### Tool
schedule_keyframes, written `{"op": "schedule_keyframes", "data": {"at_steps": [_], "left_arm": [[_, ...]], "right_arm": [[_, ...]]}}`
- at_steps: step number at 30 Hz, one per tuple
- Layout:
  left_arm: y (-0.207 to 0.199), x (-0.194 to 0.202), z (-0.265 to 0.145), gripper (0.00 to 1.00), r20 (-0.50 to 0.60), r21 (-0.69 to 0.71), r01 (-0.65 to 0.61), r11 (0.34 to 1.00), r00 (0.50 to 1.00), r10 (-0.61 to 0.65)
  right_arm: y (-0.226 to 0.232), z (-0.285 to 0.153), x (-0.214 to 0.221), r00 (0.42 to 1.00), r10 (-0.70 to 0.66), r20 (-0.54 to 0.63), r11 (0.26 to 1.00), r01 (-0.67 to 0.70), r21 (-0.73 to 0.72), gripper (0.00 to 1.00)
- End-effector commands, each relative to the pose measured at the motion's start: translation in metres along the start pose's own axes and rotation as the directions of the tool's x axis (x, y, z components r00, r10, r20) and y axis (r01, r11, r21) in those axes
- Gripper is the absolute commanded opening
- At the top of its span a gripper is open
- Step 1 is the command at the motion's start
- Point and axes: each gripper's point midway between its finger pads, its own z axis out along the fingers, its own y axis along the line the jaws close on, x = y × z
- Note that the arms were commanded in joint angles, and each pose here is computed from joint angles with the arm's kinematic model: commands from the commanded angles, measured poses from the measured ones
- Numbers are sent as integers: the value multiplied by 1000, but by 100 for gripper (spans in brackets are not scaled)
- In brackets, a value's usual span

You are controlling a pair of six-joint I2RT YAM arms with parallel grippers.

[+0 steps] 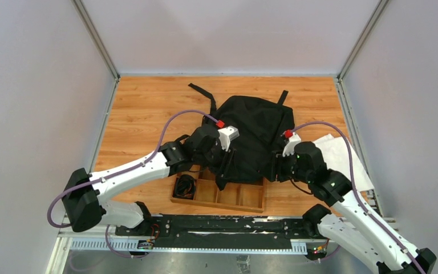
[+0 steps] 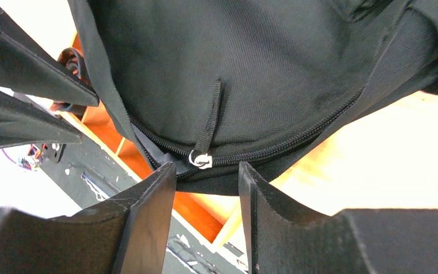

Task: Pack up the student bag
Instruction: Zip the student bag at the center of the board.

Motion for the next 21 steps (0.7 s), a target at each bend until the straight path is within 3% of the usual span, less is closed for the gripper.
{"op": "schedule_keyframes", "data": {"at_steps": [1, 6, 10, 14, 17, 21], "left_arm": [[-29, -41, -25, 41, 101, 47, -85, 995, 992, 79], [-54, -81, -48, 41, 192, 69, -106, 992, 977, 91], [-66, -107, -43, 42, 220, 80, -82, 993, 973, 63], [-51, -111, -9, 45, 155, -13, -14, 1000, 988, 16], [-50, -92, 22, 54, 73, -80, -27, 996, 997, 33], [-45, -90, 44, 58, 57, -166, 22, 986, 998, -12]], "right_arm": [[-3, -15, -30, 996, -22, 87, 997, 16, 74, 50], [0, -19, -50, 992, -40, 116, 994, 29, 101, 50], [-3, -18, -58, 992, -37, 124, 991, 20, 134, 47], [-12, -21, -57, 988, -20, 152, 985, -6, 171, 44], [-29, -23, -47, 991, 1, 134, 967, -35, 250, 44], [-56, -34, -39, 987, 30, 155, 922, -87, 377, 46]]}}
